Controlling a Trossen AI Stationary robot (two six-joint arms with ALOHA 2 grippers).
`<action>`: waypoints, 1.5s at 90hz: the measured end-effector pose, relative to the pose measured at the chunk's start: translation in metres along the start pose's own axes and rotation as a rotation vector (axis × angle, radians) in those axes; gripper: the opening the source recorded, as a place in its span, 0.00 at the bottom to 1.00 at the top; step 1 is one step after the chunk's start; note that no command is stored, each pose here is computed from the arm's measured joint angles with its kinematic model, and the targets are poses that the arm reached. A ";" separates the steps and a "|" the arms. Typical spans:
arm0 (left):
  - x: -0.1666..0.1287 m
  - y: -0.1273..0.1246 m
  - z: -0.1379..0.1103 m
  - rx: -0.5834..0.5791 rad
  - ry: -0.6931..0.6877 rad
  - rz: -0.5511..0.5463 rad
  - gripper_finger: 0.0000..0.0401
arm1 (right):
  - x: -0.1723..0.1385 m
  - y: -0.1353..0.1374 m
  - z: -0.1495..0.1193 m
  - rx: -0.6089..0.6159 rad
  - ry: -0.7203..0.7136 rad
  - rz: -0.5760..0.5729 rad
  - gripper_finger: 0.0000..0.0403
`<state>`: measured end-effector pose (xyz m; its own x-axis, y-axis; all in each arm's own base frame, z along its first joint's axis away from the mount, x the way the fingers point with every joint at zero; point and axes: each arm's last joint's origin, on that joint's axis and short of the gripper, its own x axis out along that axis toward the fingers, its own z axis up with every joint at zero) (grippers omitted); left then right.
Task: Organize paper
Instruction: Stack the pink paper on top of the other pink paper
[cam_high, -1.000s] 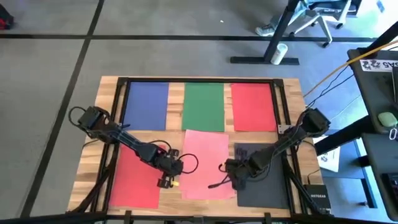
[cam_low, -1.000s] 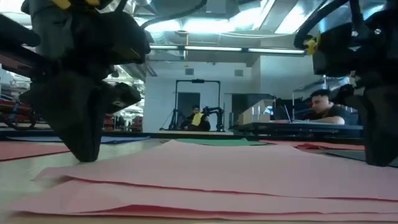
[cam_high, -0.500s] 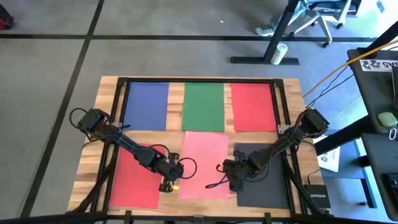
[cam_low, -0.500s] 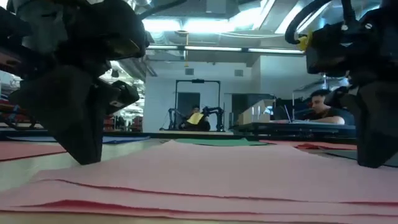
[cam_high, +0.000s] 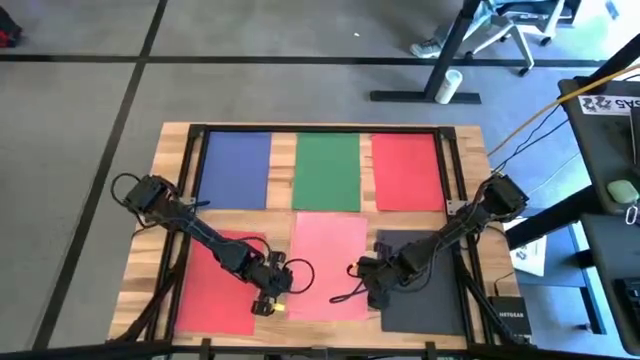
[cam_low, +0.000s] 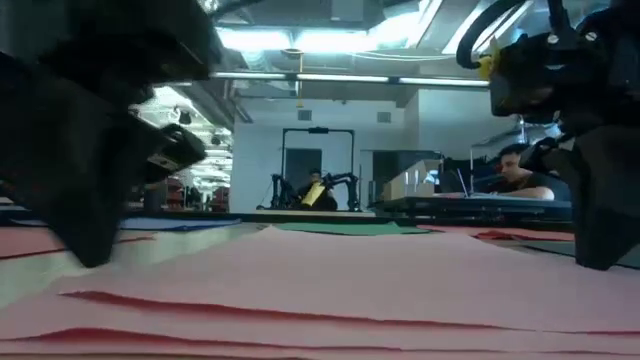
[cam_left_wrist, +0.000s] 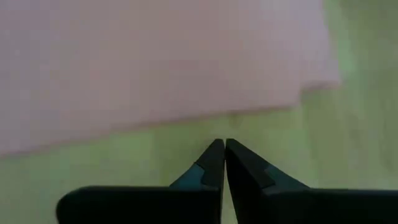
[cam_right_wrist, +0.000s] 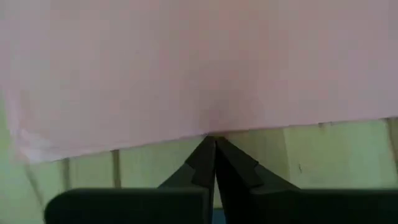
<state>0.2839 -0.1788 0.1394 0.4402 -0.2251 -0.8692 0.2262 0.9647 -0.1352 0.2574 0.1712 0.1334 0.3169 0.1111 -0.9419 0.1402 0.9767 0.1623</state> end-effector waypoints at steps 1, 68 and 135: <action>-0.001 -0.001 0.000 0.002 0.001 -0.002 0.00 | 0.000 0.001 0.000 -0.001 0.000 0.003 0.00; 0.009 -0.023 -0.003 -0.039 -0.008 -0.032 0.00 | 0.016 0.040 -0.013 0.031 -0.028 0.182 0.00; 0.005 -0.021 -0.002 -0.029 0.046 0.049 0.00 | 0.017 0.042 -0.012 0.028 -0.054 0.193 0.00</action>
<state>0.2792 -0.1999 0.1367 0.4100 -0.1713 -0.8959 0.1796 0.9781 -0.1048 0.2575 0.2161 0.1208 0.3899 0.2854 -0.8755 0.0977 0.9326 0.3475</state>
